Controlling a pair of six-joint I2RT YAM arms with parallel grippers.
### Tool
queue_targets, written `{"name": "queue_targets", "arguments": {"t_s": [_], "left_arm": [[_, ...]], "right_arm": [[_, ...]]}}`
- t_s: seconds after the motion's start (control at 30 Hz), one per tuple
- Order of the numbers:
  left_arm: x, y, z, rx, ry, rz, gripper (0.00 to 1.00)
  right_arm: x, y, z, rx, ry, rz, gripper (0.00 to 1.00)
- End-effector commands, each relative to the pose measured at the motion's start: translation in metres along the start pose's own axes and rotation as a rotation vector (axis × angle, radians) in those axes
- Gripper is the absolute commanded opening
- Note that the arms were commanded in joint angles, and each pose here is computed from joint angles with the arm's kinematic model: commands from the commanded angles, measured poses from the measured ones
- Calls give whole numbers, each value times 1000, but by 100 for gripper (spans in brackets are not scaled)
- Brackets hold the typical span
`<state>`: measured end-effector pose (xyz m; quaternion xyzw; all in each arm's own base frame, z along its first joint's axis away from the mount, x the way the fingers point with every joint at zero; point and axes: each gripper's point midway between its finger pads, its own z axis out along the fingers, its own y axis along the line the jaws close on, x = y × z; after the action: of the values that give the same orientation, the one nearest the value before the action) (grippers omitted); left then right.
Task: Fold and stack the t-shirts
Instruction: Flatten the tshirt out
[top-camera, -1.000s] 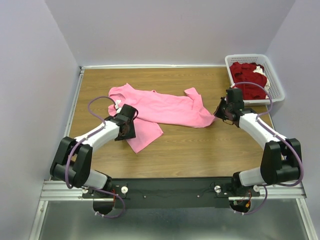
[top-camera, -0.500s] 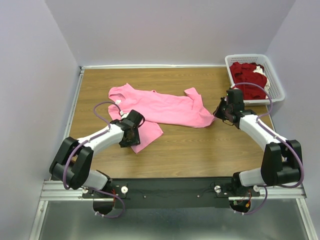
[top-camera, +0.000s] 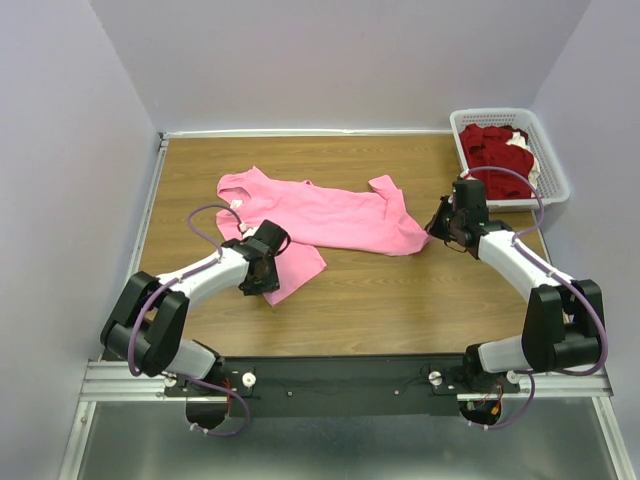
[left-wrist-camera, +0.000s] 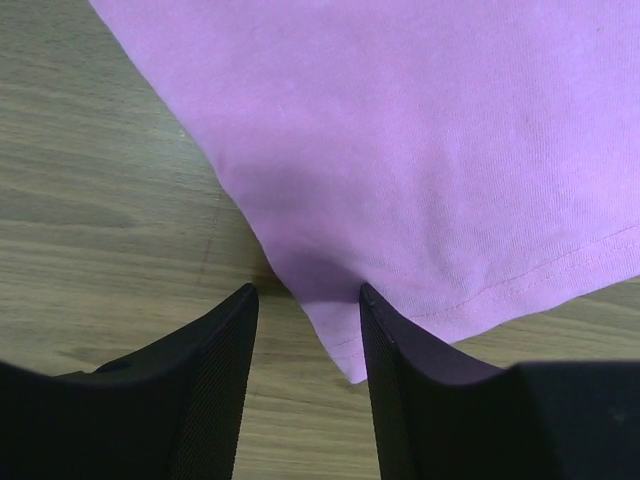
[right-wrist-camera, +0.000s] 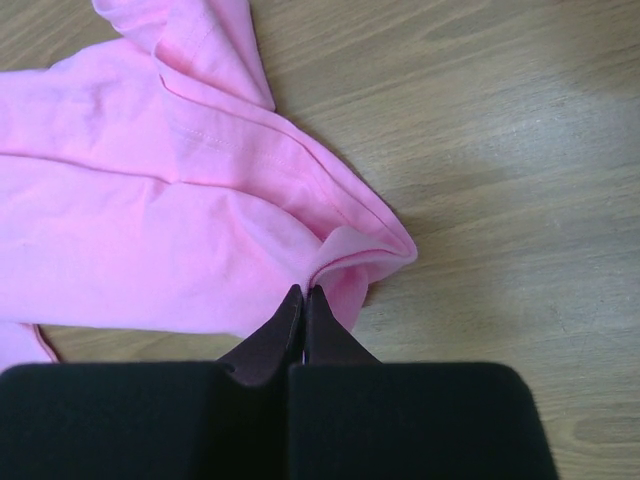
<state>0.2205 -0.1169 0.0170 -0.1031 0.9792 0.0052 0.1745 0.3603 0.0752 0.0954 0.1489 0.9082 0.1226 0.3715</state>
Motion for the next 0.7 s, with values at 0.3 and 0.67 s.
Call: {"name": "queue_targets", "arguments": {"t_s": [0.3, 0.67], "left_arm": [[1, 6, 7, -29, -25, -11, 0], [-119, 33, -85, -18, -418, -111, 0]], "right_arm": [[-1, 3, -5, -21, -20, -9, 2], [5, -40, -15, 204, -32, 41, 8]]}}
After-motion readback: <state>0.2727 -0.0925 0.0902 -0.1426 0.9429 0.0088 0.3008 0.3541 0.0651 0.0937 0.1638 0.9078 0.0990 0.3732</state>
